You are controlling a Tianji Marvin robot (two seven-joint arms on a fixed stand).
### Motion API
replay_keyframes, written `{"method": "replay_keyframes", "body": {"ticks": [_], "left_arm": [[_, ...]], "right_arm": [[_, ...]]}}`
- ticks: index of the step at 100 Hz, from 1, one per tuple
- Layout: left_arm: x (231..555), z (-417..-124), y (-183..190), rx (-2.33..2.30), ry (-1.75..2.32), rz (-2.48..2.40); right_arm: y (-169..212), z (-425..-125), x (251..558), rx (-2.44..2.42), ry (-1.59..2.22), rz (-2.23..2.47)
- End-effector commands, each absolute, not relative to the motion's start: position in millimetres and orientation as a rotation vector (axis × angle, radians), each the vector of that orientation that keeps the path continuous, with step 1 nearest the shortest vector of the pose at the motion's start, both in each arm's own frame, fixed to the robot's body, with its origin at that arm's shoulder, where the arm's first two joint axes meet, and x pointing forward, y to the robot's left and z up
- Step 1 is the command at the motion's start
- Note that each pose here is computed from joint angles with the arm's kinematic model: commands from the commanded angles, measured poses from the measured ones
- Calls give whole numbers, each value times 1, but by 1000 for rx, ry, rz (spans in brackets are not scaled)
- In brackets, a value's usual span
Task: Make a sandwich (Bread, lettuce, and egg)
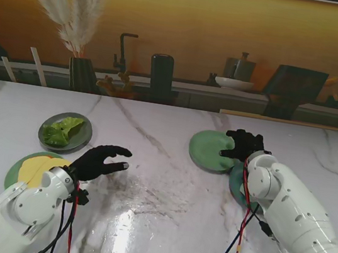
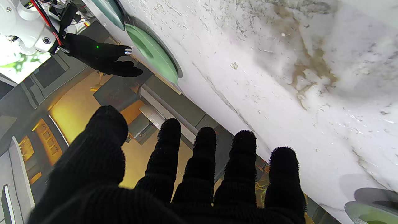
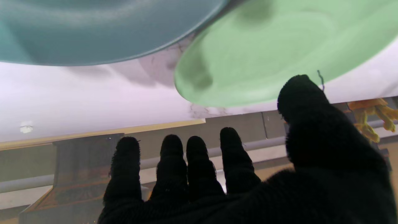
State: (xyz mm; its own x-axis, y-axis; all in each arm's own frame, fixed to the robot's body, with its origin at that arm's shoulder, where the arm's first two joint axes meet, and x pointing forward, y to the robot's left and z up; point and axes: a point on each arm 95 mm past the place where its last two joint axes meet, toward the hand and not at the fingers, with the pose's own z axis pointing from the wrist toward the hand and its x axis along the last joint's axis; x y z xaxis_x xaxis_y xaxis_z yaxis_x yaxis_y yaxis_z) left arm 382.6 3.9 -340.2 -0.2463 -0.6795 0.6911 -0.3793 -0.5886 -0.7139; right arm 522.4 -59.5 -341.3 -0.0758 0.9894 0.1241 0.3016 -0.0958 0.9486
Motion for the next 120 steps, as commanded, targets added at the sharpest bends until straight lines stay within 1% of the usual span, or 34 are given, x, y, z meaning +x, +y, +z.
{"method": "replay_keyframes", "body": {"ticks": [1, 45, 120], "left_arm": [[384, -338, 4, -1766, 1285, -1919], [384, -336, 4, -1759, 1299, -1903], [384, -335, 5, -1752, 1285, -1902]], "right_arm": [[-48, -334, 532, 1485, 1426, 1230], [-44, -348, 549, 1587, 1376, 1166], [-23, -368, 546, 1646, 1421, 1171]]}}
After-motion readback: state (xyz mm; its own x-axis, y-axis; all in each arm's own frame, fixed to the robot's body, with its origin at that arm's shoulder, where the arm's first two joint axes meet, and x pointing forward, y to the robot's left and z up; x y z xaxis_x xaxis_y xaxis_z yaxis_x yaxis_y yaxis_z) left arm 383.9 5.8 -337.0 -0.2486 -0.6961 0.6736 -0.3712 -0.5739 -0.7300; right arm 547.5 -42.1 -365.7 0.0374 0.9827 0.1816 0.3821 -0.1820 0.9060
